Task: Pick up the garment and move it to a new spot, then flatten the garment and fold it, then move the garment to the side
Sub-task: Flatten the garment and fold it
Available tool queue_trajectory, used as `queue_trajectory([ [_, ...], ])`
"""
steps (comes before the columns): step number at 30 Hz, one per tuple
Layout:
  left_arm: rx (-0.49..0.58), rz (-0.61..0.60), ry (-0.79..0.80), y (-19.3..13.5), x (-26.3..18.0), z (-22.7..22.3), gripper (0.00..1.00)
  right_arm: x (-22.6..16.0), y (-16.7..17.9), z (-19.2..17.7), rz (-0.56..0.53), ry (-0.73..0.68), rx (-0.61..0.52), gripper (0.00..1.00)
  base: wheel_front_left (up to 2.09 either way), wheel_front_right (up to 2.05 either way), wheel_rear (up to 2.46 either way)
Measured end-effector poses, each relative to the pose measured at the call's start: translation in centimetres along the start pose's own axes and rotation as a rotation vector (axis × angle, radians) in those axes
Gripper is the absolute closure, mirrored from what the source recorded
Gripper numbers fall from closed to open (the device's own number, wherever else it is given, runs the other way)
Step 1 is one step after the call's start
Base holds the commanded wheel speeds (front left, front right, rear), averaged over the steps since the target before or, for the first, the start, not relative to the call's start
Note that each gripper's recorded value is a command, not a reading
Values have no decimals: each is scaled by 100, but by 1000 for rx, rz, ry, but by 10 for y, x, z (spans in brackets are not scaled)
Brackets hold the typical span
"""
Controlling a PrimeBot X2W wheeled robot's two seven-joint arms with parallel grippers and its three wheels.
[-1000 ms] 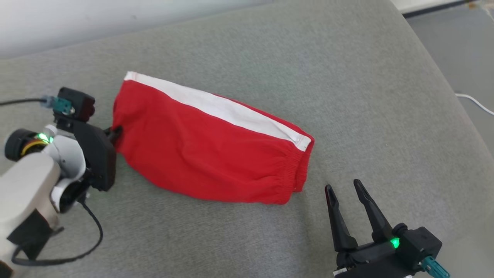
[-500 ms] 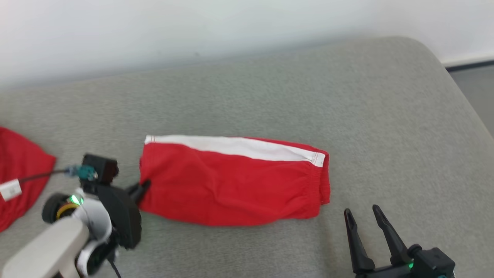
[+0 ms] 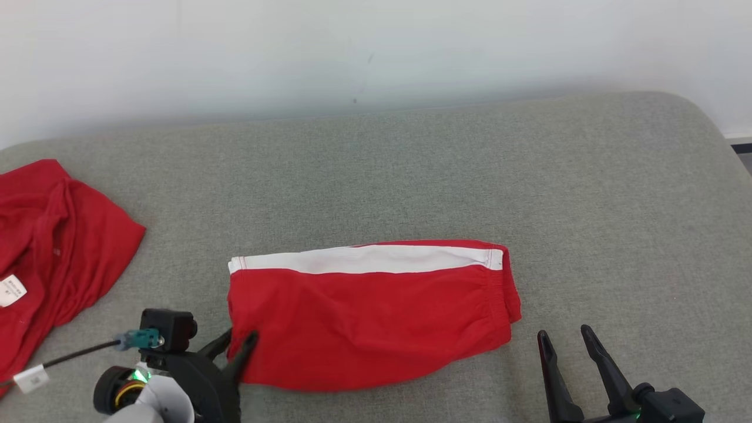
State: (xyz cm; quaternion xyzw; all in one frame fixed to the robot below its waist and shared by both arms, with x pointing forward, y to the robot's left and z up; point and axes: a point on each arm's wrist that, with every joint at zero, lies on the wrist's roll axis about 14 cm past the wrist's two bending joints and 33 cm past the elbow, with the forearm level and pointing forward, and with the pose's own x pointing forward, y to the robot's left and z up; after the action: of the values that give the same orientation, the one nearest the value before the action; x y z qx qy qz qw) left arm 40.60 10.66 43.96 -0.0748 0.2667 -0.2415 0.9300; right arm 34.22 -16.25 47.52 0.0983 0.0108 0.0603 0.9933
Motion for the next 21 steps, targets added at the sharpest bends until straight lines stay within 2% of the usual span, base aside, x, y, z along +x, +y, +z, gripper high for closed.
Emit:
queue_trajectory([
  [3, -17, -1, -70, -5, 1, 7, 0, 1, 1, 2, 10, -4, -9, 0, 0, 0, 0],
  [11, -3, 64, -328, 8, -13, 49, 0, 2, 1, 14, 18, -40, -27, 0, 0, 0, 0],
  [21, 25, 212, -631, 30, -60, 114, 0, 7, 8, 26, 45, -80, -36, 0, 0, 0, 0],
])
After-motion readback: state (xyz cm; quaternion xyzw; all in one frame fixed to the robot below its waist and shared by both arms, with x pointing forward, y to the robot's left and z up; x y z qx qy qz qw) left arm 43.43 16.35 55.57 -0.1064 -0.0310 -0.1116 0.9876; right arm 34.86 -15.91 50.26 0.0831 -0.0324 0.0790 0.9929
